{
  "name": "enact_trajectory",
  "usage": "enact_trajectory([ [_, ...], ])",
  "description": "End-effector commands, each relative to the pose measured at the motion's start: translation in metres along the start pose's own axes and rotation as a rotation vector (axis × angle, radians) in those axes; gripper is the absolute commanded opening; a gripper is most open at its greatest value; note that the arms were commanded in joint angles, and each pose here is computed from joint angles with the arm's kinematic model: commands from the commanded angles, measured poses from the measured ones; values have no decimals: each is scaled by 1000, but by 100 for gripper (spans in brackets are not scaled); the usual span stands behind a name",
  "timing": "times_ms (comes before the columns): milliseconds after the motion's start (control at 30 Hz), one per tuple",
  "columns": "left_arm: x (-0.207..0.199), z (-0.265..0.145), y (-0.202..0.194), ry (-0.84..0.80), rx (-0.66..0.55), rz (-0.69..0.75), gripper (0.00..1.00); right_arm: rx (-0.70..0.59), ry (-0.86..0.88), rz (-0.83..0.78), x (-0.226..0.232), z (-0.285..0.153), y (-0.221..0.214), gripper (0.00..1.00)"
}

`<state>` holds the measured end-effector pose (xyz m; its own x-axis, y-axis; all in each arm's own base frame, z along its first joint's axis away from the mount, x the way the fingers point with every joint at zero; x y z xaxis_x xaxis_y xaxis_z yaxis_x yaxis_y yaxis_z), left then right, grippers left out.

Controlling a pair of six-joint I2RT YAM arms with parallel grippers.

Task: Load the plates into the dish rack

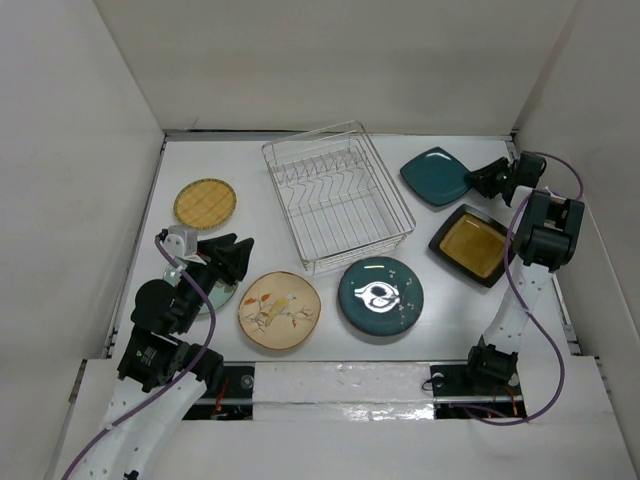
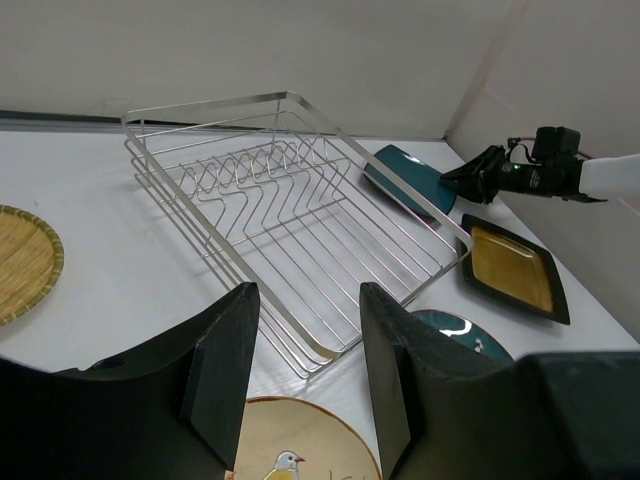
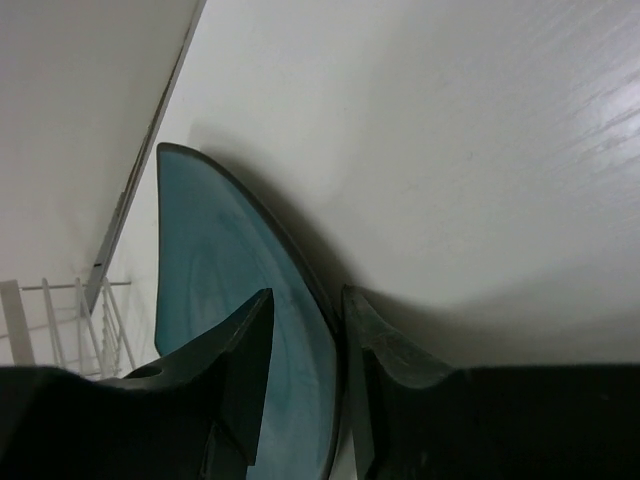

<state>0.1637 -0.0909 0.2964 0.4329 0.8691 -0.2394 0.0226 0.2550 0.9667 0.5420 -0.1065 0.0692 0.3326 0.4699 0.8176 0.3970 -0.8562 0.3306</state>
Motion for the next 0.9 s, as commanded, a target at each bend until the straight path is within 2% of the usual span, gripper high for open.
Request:
enact_trajectory([
  [0,-2,2,13,-8,-45,10,42,61,26,-3,1,0,-12,33],
  [100,0,2,12,5,-37,13,42,46,20,2,2,-1,-9,24],
  [200,0,1,14,12,-50,13,42,-36,47,16,7,-7,-6,17],
  [233,1,2,14,15,-52,13,42,-47,55,36,8,-8,-6,6],
  [300,2,3,12,21,-42,12,41,-69,107,34,12,-10,-7,0],
  [367,2,5,9,21,-23,14,41,-93,154,47,22,-15,-4,0],
  [600,3,6,9,31,-27,12,41,-319,358,-37,81,-63,19,0],
  [867,3,6,9,31,-24,12,41,-451,465,-12,121,-109,34,0],
])
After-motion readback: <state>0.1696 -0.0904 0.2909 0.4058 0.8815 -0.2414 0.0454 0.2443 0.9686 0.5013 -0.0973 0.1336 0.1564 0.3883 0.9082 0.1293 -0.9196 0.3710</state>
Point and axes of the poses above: each gripper's point midway between its finger pads, its own z axis out along the fingers, its own x axis along the line the jaws close on, y = z × x, the point moved 5 cm from there along -z, back along the fingers, and after that the axes turned 5 degrees about z, right-handed, at the moved point
